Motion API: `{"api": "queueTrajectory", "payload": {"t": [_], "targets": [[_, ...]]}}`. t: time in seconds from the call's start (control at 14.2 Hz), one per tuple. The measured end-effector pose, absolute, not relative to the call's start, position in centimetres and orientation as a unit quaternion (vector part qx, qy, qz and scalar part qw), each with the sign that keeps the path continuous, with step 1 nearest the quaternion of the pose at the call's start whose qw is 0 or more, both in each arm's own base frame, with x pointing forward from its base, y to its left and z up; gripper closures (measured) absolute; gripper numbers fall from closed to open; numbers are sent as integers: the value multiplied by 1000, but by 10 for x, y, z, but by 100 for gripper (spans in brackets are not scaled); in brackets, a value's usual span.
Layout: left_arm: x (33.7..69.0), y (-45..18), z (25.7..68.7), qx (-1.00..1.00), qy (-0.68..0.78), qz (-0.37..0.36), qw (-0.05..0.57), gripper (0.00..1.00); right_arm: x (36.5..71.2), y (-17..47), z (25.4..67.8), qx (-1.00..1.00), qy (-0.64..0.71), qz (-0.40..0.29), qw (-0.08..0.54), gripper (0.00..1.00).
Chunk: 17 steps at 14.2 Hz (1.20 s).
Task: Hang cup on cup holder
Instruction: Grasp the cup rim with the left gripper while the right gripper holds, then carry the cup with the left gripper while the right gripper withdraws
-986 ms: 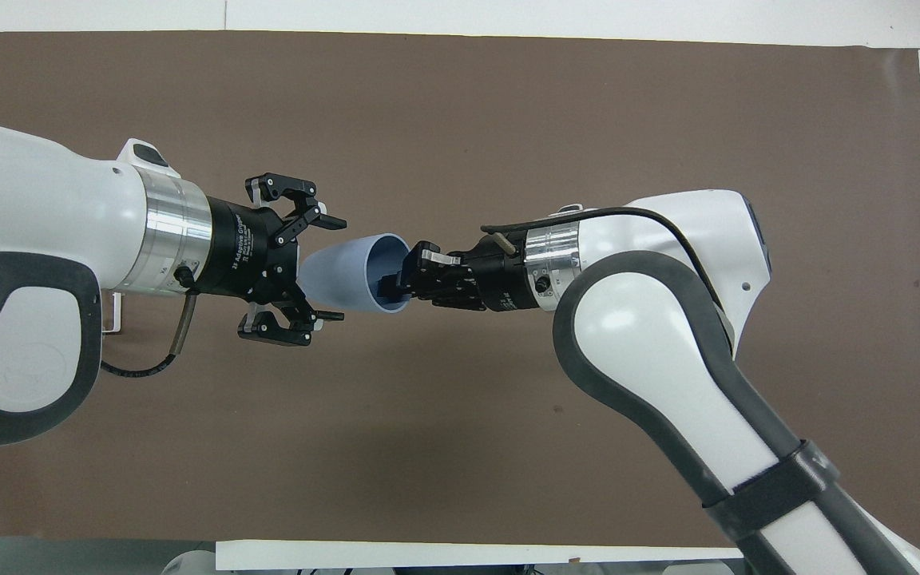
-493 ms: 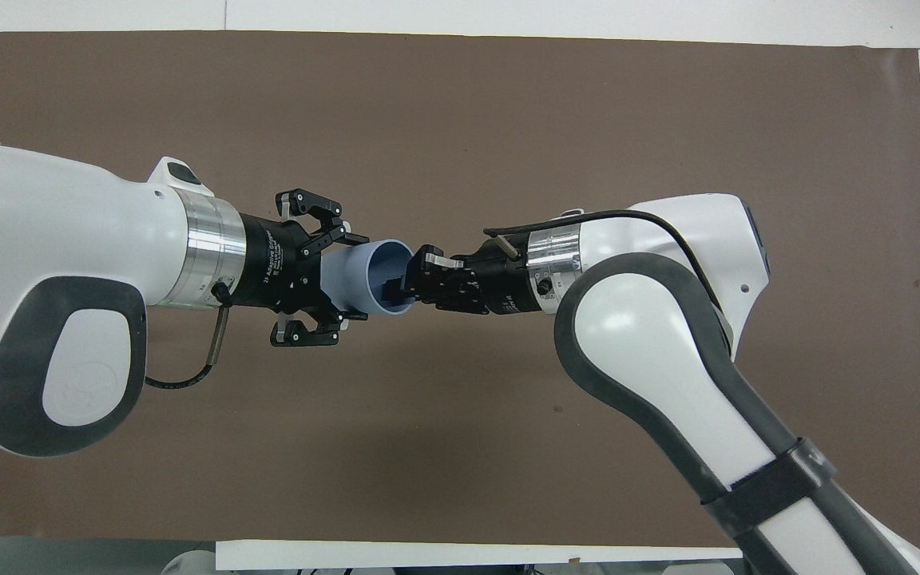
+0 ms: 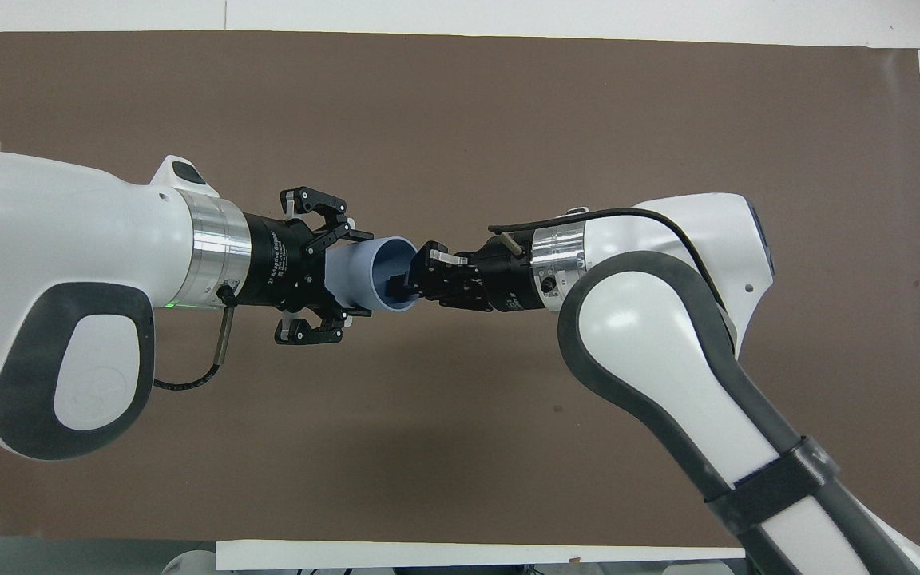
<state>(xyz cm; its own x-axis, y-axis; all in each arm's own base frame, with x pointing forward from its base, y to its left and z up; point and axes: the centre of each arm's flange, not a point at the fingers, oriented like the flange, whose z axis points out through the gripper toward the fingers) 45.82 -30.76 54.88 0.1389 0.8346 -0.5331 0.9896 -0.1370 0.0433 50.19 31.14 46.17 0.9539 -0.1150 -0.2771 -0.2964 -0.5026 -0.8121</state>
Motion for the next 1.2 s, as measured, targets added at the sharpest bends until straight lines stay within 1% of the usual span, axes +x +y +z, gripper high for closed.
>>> {"api": "queueTrajectory", "payload": {"t": [0.07,0.21,0.35,0.49,0.56,0.63,0.77,0.92,1.06,1.2], "targets": [[457,-309,548,731,623,-196,198,20,502,312,463,-862,119,93,485,85],[453,-314,546,735,619,-197,195,20,503,312,467,-861,118,90,487,66],[451,-317,545,737,617,-198,193,20,506,310,470,-859,124,90,489,41],[453,-316,546,735,619,-195,199,20,511,299,472,-858,129,87,489,21],[454,-315,547,736,619,-191,200,20,513,292,474,-863,125,85,483,9],[454,-313,547,744,614,-176,193,20,517,280,477,-872,117,75,469,1],[452,-308,540,773,601,-135,151,20,531,236,493,-898,105,37,425,0],[454,-294,534,790,594,-106,106,20,537,189,506,-923,92,13,373,0],[459,-268,529,805,589,-59,41,20,540,146,510,-949,80,-2,304,0],[466,-239,526,810,586,-9,-22,20,541,111,512,-974,61,-18,217,0]]}}
